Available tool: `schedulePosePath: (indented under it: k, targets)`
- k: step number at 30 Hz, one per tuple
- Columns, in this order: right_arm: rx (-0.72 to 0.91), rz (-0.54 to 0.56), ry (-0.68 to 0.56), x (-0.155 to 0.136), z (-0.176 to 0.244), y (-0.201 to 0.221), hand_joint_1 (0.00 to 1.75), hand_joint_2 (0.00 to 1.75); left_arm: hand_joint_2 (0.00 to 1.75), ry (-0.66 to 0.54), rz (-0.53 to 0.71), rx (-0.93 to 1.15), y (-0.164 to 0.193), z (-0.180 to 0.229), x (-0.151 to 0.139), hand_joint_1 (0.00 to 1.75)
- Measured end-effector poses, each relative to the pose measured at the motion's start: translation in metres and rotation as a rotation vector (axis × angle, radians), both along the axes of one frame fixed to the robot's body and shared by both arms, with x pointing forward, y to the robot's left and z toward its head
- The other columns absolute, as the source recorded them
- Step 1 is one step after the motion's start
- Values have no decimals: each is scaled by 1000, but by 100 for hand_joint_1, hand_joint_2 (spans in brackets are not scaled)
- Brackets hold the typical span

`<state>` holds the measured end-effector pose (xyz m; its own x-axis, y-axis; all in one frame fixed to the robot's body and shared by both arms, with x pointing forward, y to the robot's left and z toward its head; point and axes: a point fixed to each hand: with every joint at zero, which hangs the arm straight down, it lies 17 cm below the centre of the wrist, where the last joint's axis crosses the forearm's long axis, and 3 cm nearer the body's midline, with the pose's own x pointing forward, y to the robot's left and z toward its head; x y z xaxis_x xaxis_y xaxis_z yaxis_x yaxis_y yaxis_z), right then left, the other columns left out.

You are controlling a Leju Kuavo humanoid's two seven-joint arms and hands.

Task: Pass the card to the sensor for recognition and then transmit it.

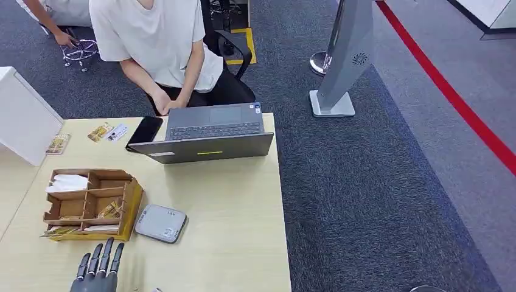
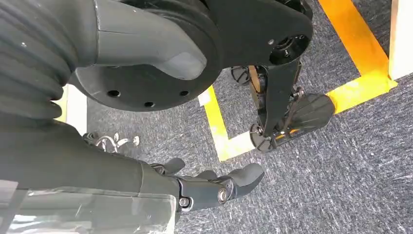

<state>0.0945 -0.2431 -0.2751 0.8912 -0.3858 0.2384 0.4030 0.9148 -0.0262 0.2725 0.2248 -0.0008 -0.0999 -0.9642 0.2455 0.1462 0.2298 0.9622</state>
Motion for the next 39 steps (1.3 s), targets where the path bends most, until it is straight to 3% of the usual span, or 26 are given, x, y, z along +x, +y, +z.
schedulePosePath:
  k: [6, 15, 30, 39]
  targets:
    - [3, 1, 0, 0, 0, 1, 0, 175, 175, -96, 48, 32, 18, 18, 9, 0]
    - [-2, 6, 2, 0, 0, 0, 0, 175, 175, -295, 110, 55, 51, 80, 23, 0]
    - [-2, 17, 2, 0, 0, 0, 0, 175, 175, -333, 159, 50, 71, 98, 29, 0]
    - [-5, 39, 3, 0, 0, 1, 0, 175, 175, -308, 219, 65, 101, 87, 49, 0]
